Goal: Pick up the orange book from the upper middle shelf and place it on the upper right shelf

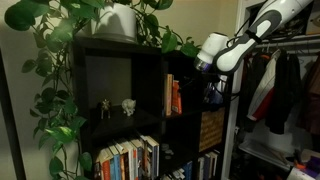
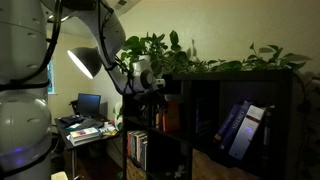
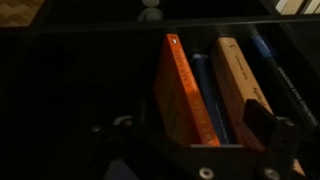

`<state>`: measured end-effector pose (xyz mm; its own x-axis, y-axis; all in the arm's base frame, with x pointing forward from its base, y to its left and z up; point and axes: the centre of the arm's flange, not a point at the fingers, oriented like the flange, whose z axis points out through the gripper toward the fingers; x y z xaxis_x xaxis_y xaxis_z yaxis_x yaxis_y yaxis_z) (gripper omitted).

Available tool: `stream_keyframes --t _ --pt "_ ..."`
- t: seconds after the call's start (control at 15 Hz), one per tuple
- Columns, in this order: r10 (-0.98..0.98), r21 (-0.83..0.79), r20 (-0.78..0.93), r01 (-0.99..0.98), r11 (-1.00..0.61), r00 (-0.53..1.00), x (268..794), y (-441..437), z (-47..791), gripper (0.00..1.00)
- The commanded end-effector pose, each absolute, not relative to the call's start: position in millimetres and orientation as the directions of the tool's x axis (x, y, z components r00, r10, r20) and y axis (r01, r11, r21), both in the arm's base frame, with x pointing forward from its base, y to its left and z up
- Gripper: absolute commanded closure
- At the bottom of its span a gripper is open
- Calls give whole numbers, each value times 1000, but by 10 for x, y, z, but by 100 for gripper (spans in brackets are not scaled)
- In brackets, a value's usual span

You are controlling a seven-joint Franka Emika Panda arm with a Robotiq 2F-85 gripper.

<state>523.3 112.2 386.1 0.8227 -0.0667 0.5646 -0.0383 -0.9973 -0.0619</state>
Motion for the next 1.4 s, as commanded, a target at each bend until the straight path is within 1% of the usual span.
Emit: stream_keyframes --t 0.0,0.27,0.67,0.73,0.8,1.0,1.33 --pt "-93 -58 632 -73 -996 769 5451 1150 3796 0" --pt "-92 -39 657 -89 -995 748 5607 1130 3784 0" --pt "-98 -59 653 -79 -995 751 5686 1301 3667 0" --pt "-96 -56 653 -79 -995 752 5685 1308 3651 17" --pt "-88 -48 653 -75 -996 752 5682 1309 3641 26" --pt "-62 -26 666 -61 -998 743 5662 1330 3657 47" --pt "-37 -10 683 -41 -999 729 5663 1384 3667 80"
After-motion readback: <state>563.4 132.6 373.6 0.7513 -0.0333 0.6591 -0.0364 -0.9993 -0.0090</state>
